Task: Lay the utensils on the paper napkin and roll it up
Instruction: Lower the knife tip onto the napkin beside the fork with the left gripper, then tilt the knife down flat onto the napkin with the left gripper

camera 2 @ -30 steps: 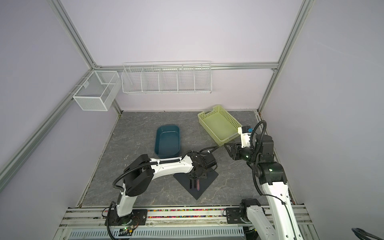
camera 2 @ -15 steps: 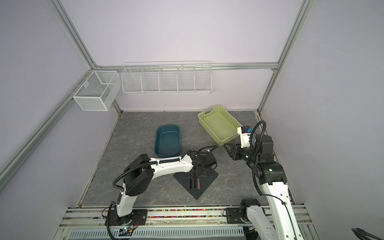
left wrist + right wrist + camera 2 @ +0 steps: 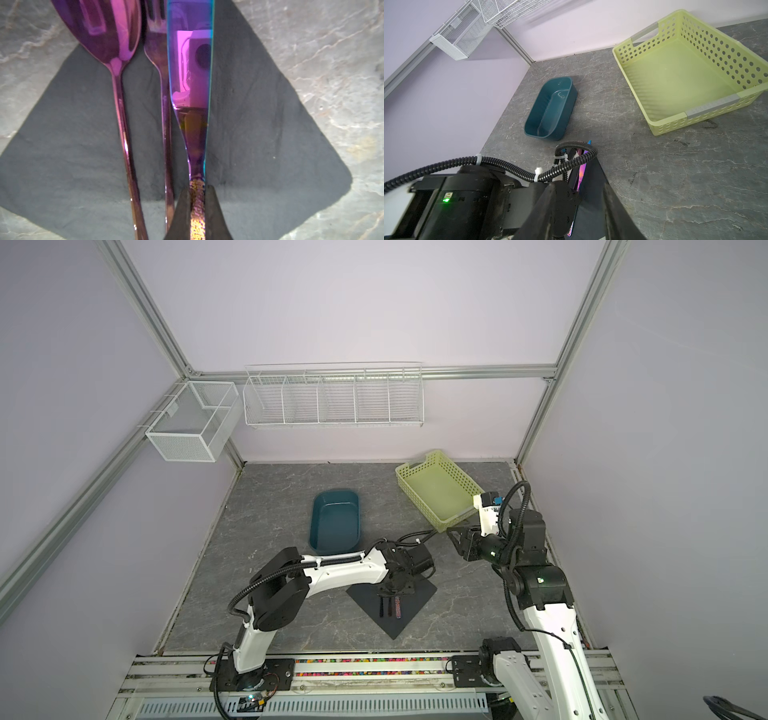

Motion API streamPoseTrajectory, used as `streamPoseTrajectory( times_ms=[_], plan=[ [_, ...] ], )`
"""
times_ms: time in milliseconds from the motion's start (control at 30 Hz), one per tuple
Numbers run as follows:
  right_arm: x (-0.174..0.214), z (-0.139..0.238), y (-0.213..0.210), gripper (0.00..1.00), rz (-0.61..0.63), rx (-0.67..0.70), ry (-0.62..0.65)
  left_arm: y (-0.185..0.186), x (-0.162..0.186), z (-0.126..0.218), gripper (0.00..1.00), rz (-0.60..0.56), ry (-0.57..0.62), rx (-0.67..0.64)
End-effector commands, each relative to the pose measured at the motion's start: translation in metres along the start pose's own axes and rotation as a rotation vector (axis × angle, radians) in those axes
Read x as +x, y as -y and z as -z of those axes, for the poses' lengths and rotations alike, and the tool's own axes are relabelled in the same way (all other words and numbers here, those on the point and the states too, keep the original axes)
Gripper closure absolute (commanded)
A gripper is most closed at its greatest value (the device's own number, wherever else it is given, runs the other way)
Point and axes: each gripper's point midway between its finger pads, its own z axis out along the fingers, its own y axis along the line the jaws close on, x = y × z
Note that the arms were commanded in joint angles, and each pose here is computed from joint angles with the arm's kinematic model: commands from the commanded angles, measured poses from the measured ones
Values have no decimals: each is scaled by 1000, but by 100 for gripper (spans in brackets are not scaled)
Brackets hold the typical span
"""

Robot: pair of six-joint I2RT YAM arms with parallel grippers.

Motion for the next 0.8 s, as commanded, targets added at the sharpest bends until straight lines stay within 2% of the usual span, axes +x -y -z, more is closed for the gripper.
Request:
streamPoseTrajectory(
  times_ms=[0, 767],
  plan=[
    [1, 3, -4, 59, 38, -4, 3, -4, -5, -2, 96, 20, 14, -41],
    [2, 3, -6, 59, 51, -6, 0, -1, -7, 0, 86, -2, 10, -55]
  ],
)
